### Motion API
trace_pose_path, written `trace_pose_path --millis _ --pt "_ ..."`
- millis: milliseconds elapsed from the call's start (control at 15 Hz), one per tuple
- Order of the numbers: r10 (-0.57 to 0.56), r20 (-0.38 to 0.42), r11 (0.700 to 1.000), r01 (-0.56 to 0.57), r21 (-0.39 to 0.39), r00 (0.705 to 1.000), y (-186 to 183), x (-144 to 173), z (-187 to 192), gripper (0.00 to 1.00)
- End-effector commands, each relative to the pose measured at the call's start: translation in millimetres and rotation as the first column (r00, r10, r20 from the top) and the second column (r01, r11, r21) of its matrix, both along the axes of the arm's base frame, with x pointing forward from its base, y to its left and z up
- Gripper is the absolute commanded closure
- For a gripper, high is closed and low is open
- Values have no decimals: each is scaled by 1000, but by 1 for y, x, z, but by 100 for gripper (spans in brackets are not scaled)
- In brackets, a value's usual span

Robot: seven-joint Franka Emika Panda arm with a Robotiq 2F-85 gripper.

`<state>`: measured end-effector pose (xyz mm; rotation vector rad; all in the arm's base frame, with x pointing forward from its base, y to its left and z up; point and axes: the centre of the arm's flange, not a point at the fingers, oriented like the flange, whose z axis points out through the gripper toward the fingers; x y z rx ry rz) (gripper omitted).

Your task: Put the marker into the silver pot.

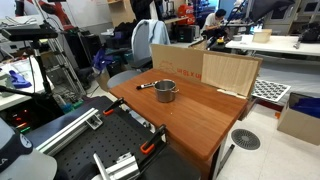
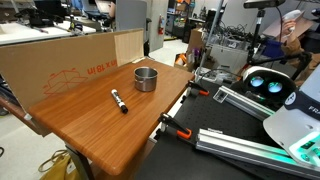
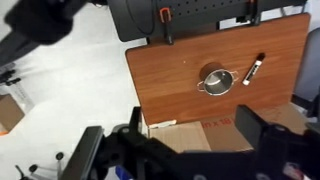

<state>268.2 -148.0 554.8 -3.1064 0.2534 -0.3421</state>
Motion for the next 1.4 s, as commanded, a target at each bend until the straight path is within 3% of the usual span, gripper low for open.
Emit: trace_pose_path --millis 0,733,1133,1333 --pt "0 0 1000 0 0 1000 0 0 0 0" --pt "-16 -2 1000 16 14 1000 1 2 -1 0" --pt "-38 -81 995 46 91 996 29 27 -23 0" --pt "-49 -133 994 62 91 990 54 45 -42 0"
